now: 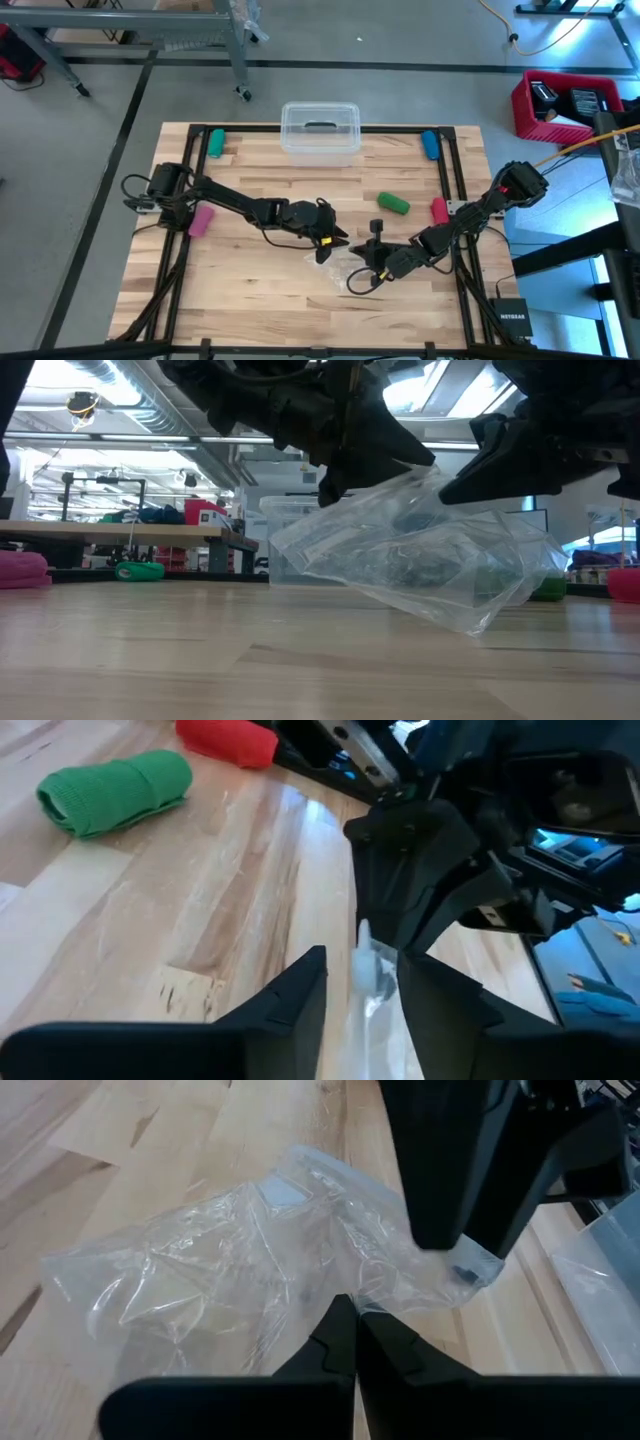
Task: Roll bandage
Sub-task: Open the transparent zip bag
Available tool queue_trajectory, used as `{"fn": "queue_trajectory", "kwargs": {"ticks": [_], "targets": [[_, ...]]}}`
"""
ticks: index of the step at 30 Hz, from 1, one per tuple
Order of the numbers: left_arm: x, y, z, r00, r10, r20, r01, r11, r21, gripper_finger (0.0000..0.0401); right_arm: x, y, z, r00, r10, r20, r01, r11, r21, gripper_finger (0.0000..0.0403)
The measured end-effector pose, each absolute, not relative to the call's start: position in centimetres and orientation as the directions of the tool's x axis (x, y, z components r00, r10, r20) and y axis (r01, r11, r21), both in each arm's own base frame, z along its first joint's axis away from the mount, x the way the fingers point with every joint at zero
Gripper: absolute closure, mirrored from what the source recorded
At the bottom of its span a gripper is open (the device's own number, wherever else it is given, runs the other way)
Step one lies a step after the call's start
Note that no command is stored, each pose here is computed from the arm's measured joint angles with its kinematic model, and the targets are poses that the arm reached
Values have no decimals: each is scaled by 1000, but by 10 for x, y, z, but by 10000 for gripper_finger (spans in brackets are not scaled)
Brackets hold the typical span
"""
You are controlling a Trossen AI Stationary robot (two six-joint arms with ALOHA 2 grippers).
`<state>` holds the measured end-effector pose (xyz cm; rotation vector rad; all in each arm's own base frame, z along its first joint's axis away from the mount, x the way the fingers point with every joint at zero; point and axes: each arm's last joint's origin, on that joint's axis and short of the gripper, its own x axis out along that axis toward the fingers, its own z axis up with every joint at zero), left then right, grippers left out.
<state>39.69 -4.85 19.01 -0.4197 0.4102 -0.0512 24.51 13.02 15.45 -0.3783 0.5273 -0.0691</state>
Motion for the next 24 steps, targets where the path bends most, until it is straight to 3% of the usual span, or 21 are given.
{"fn": "queue_trajectory", "kwargs": {"ticks": [15,20,24], "targets": [[397,-48,190,917,-130,-377,-23,927,-375,390,245,131,155,866,-124,-484,-38,950,-310,397],[397,-49,190,918,-130,-374,-19,929,-370,386,244,131,167,875,-126,-467,9,969,-245,393],[397,-49,190,919,-132,-371,-16,929,-369,381,241,131,189,864,-60,-499,-16,989,-146,356]]}}
